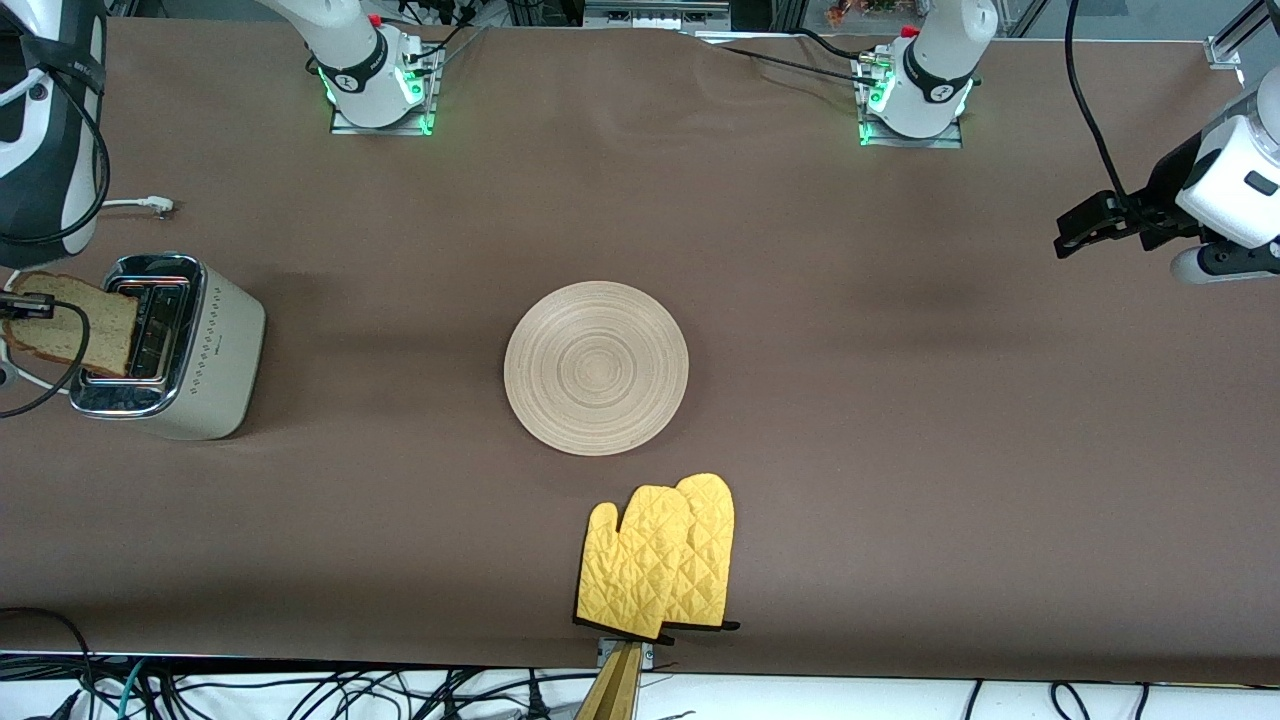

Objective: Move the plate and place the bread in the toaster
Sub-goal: 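Align the upright bread over a toaster slot with the right gripper, then lower the bread into the toaster slot with the right gripper, then open the right gripper and lift it away from the toaster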

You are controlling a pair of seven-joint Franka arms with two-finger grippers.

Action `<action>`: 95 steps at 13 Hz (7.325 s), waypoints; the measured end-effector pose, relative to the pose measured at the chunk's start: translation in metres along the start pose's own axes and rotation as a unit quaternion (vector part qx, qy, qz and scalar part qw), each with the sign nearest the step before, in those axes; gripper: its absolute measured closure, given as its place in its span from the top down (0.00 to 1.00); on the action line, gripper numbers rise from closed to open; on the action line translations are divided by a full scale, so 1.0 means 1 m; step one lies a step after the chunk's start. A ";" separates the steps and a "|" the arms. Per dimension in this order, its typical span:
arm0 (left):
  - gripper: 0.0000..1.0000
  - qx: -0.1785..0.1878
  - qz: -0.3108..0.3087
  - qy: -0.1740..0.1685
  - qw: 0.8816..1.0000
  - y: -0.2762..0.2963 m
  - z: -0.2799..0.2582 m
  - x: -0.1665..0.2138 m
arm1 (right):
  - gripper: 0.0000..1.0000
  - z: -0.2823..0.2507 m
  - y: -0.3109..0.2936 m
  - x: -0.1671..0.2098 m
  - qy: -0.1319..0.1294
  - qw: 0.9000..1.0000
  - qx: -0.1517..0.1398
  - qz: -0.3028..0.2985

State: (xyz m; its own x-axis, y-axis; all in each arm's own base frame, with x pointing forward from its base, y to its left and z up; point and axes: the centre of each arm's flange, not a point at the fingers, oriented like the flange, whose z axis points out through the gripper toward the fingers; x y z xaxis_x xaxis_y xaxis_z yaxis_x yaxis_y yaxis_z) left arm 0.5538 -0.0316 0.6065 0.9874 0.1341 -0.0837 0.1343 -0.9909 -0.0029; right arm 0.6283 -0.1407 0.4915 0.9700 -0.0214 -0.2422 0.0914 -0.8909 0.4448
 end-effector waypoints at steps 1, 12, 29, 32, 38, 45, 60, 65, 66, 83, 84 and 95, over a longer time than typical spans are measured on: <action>1.00 0.000 0.000 0.000 1.000 0.000 0.000 0.000 | 0.04 0.002 0.004 0.000 0.002 1.000 -0.001 -0.002; 1.00 0.000 0.000 0.000 1.000 0.000 0.000 0.000 | 0.04 0.035 0.018 0.012 -0.009 1.000 -0.009 -0.002; 1.00 0.000 0.000 0.000 1.000 0.000 0.000 0.000 | 0.04 0.044 0.006 0.005 -0.058 0.998 0.005 -0.007; 1.00 0.000 0.000 0.000 1.000 0.000 0.000 0.000 | 0.04 0.046 0.003 0.004 -0.065 0.998 0.019 -0.006; 1.00 0.000 0.000 0.000 1.000 0.000 0.000 0.000 | 0.04 0.048 -0.006 0.000 -0.085 0.995 0.044 -0.006; 1.00 0.000 -0.001 0.000 1.000 -0.001 0.000 0.000 | 0.04 0.042 -0.021 -0.001 -0.095 0.994 0.046 -0.010; 1.00 -0.001 -0.005 0.001 1.000 -0.005 0.007 0.007 | 0.04 0.063 0.003 -0.009 -0.119 0.991 0.056 0.003; 1.00 -0.002 -0.010 0.005 1.000 -0.010 0.003 0.008 | 0.04 0.080 -0.009 0.007 -0.113 0.992 0.060 0.000; 1.00 -0.002 -0.010 0.005 1.000 -0.010 0.003 0.008 | 0.04 0.082 -0.010 0.010 -0.109 0.992 0.059 -0.001; 1.00 -0.002 -0.013 0.005 1.000 -0.013 0.004 0.009 | 0.39 0.115 -0.023 0.033 -0.089 0.991 0.095 0.008; 1.00 -0.002 -0.013 0.005 1.000 -0.013 0.004 0.009 | 0.48 0.117 -0.016 0.032 -0.087 0.991 0.099 0.007; 1.00 -0.006 -0.036 0.012 0.999 -0.039 -0.002 0.013 | 1.00 -0.042 -0.009 0.013 0.024 0.977 0.211 -0.011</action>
State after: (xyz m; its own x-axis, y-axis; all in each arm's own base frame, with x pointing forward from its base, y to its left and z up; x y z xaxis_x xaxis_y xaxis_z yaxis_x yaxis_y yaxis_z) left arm 0.5619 0.0086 0.6074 0.9768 0.2055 -0.0596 0.2061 -0.9785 0.0036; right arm 0.6496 -0.1139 0.5204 0.9793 0.0112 -0.2022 0.0200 -0.9989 0.0417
